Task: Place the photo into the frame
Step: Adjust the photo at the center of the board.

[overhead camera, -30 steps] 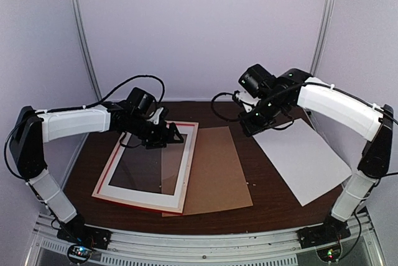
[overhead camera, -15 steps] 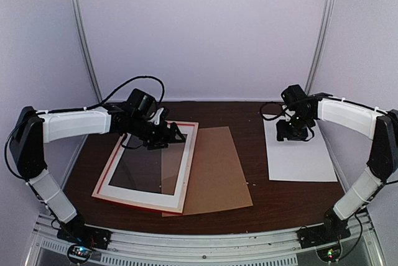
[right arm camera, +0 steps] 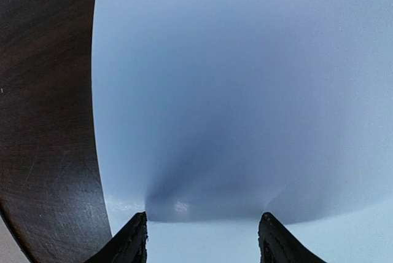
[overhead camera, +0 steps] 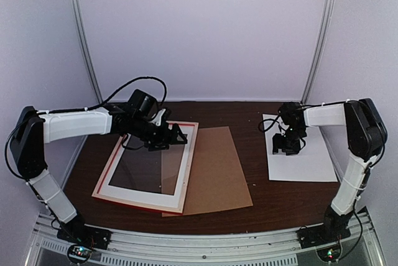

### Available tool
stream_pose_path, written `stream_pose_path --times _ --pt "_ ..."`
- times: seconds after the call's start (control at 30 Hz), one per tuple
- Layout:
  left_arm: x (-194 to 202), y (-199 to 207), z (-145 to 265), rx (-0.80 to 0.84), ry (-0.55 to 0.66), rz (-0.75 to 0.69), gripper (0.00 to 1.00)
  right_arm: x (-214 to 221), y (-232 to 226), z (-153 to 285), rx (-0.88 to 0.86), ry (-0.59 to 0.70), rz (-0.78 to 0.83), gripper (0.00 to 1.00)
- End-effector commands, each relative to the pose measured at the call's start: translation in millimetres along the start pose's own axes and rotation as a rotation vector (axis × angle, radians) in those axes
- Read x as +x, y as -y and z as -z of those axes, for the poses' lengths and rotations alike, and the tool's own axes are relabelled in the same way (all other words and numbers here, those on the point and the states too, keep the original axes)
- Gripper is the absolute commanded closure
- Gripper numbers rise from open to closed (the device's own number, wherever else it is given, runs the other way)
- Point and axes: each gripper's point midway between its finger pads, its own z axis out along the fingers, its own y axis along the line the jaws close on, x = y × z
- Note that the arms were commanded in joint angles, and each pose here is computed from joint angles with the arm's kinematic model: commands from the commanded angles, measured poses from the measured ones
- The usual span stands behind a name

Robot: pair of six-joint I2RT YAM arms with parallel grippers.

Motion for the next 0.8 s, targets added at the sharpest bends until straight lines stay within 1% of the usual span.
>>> stream_pose_path --times 0.0,0.27,0.4,0.53,0.67,0.77 --pt "0 4 -5 0.021 0.005 -0.038 0.06 9 -11 -3 -0.079 -0.001 -0.027 0.40" --pt "0 7 -12 0.018 -0.004 -0.050 0.06 42 -22 0 -0.146 -0.032 -0.043 0.48" --pt "2 12 -18 0.022 -0.020 -0.059 0.06 61 -37 -1 -0.186 -0.056 -0.035 0.51" --pt "3 19 -25 0.025 -0.032 -0.076 0.06 83 -60 1 -0.237 -0.078 -0.017 0.53" --pt "8 33 -41 0.037 -0.061 -0.099 0.06 93 -79 24 -0.309 -0.045 0.017 0.51" --pt "12 49 -58 0.058 -0.090 -0.126 0.07 81 -64 52 -0.282 0.042 0.007 0.44"
